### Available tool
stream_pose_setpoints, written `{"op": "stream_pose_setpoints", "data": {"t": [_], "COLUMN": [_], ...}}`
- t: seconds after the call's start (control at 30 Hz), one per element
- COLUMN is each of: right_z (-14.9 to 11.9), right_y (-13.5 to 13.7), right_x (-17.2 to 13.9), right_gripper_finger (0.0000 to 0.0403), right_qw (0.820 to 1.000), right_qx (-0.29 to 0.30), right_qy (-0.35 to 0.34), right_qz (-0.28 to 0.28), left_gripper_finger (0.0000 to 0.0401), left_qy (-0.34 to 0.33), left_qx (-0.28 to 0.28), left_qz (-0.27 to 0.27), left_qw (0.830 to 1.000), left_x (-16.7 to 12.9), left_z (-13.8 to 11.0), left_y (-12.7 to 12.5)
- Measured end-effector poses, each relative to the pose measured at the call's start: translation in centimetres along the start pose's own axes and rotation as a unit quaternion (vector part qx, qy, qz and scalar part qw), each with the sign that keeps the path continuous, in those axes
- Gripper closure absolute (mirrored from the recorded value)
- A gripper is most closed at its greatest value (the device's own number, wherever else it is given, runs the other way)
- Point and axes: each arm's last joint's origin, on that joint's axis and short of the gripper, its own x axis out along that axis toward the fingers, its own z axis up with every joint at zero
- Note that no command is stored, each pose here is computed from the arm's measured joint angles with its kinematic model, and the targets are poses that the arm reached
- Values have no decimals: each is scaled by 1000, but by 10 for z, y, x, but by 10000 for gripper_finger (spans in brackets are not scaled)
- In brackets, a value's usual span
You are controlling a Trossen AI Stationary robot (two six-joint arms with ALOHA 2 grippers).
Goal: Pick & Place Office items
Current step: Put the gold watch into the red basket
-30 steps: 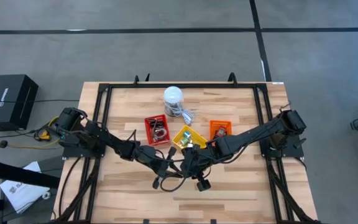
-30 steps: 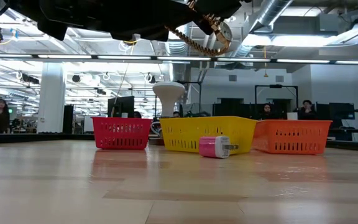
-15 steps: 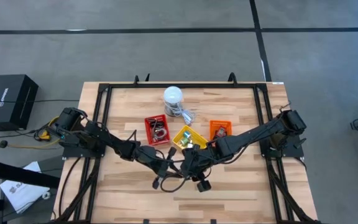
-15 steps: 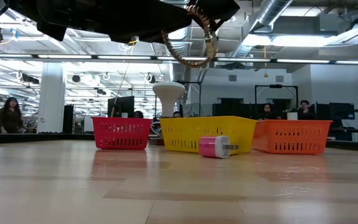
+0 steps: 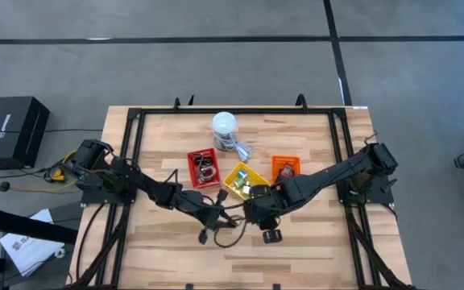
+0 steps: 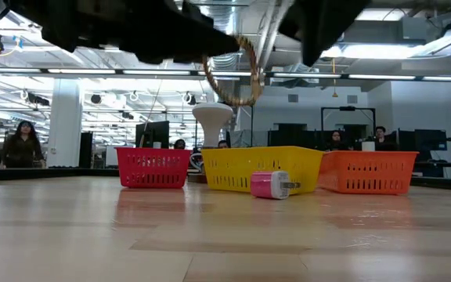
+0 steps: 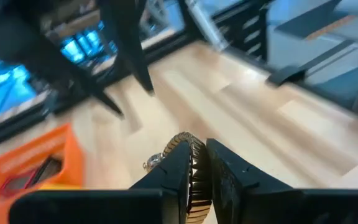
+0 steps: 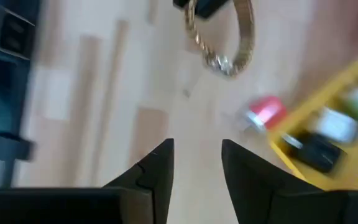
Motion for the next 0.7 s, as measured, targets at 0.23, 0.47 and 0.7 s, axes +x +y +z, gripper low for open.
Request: {"op": "stream_pose_setpoints", "data": {"t": [0.23,0.47,0.7], "right_z": [-26,-54,-100], "right_y": [20,22,-6], "right_x": [-20,-73,-70], "right_gripper_finger": [281,281,281], "right_qw": [995,980,970], "right_qx": [-19,-31,21], "right_qy": [64,-32,-125], "right_qz": [-73,-196,-207], "left_gripper_finger": [362,360,359], "left_qy": [65,89,119], "left_qx": [-22,-67,-135], "left_qz": [72,125,186], "left_qw": [995,986,966], "left_x": [-15,-52,-80], "left_z": [4,23,12], "left_y": [10,35,66]}}
